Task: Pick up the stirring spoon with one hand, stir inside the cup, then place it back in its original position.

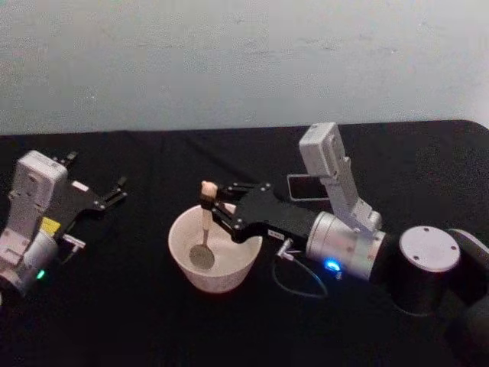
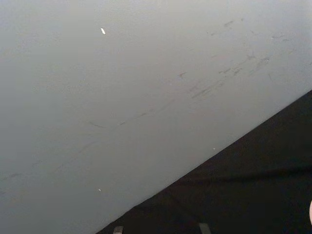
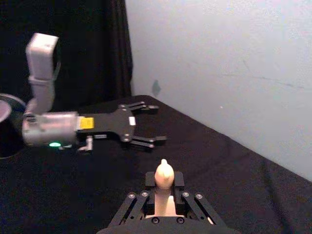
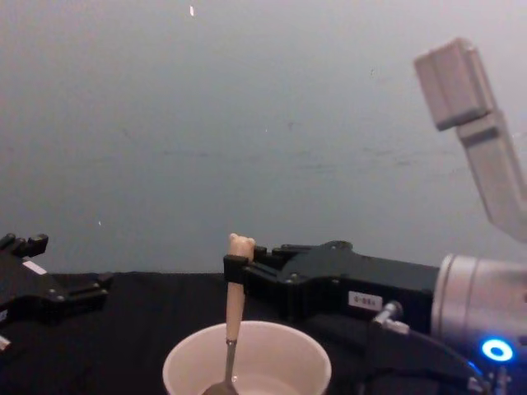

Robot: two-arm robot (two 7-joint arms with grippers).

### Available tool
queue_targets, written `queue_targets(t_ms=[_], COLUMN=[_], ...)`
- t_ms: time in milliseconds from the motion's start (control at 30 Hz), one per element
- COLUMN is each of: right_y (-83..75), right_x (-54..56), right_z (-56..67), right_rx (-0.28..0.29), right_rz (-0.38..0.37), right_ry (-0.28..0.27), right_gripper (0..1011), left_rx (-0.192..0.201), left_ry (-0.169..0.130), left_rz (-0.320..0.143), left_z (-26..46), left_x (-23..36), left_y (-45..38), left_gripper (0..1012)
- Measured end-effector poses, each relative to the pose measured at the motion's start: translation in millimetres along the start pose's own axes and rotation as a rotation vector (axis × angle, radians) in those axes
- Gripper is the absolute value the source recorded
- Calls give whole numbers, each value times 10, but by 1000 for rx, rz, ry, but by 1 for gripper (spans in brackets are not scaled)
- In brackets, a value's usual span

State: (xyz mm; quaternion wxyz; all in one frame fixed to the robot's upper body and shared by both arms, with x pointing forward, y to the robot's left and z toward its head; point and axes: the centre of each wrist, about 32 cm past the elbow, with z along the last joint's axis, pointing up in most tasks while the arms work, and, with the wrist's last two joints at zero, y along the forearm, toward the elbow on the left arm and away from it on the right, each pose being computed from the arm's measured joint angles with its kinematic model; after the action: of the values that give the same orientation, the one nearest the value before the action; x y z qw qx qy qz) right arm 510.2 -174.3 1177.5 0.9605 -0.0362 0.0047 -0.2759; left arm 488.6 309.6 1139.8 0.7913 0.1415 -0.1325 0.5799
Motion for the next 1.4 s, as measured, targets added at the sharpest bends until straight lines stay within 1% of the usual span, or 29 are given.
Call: queue_targets(t_ms=[167, 200, 300, 500, 633, 900, 1033, 1200, 1400], right_y=[82, 102, 114, 66, -21, -187, -286, -352, -365], right_x=[66, 95, 151, 222, 245, 225, 191, 133, 85], right_z=[-11, -14, -11, -4, -7, 2, -1, -2, 0], right_rx=[-7, -9, -10, -12, -21, -26, -30, -31, -26], right_rz=[-30, -42, -65, -97, -113, -120, -113, -92, -75], right_ry=[-2, -2, -3, -9, -19, -41, -45, -37, -29], right_gripper=[213, 213, 212, 212, 212, 212, 212, 212, 212], left_rx=[0, 0, 0, 0, 0, 0, 0, 0, 0], left_ry=[0, 0, 0, 0, 0, 0, 0, 0, 0], left_rz=[0, 0, 0, 0, 0, 0, 0, 0, 0], left_z=[0, 0, 0, 0, 0, 0, 0, 0, 0], left_x=[0, 0, 0, 0, 0, 0, 0, 0, 0], left_y=[0, 0, 0, 0, 0, 0, 0, 0, 0], left_gripper=[1001, 1001, 1001, 1001, 1002, 1001, 1001, 1001, 1001])
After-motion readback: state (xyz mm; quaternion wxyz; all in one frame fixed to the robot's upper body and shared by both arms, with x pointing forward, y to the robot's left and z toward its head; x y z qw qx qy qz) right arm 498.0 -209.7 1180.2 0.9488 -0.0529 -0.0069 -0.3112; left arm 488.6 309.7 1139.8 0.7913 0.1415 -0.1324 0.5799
